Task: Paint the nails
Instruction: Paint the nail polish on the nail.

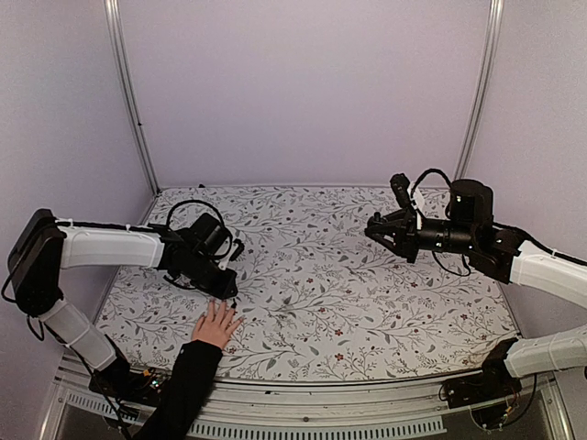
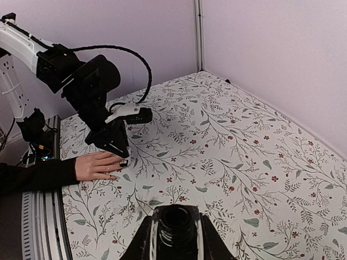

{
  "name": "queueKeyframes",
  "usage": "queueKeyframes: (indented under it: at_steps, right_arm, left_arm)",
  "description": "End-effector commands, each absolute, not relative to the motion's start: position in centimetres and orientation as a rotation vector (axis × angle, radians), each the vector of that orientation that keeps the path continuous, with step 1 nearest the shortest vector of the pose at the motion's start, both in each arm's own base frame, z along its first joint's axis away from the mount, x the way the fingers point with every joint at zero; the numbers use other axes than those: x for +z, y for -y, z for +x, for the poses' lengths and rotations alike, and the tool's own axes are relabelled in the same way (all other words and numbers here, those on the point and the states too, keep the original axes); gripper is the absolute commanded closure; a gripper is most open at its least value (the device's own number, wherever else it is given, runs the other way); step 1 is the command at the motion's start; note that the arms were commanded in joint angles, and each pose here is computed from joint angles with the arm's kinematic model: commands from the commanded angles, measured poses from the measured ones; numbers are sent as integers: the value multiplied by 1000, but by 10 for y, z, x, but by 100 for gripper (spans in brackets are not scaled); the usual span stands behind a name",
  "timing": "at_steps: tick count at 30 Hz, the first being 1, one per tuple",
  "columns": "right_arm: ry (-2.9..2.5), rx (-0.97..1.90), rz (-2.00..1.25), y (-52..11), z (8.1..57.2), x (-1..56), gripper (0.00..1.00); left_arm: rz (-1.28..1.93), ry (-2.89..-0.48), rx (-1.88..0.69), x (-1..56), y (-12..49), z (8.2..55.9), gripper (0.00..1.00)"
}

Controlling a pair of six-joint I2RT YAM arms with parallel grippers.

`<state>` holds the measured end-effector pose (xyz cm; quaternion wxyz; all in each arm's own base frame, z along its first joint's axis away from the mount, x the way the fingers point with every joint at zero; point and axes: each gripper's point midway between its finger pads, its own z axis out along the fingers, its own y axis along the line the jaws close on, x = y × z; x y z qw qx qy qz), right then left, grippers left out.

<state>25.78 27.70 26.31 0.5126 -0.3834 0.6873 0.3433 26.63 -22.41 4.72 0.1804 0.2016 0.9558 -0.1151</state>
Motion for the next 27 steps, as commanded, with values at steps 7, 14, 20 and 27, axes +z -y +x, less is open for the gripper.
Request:
queueKeyframes:
  at_steps: [7, 14, 20, 27]
  right_arm:
    - [-1611, 804, -903, -274, 259, 276, 100]
    - [-1612, 802, -901, -273, 260, 276, 100]
    - [-1610, 803, -901, -273, 259, 277, 100]
    - [-1599, 811, -904, -273, 257, 280, 100]
  left_arm:
    - [577, -2672, -327, 52, 229, 278, 100]
    - [574, -2661, -326, 55, 231, 282, 100]
    - [569, -2633, -340, 67, 233, 285, 100]
    - [565, -2523, -352, 105, 229, 288, 100]
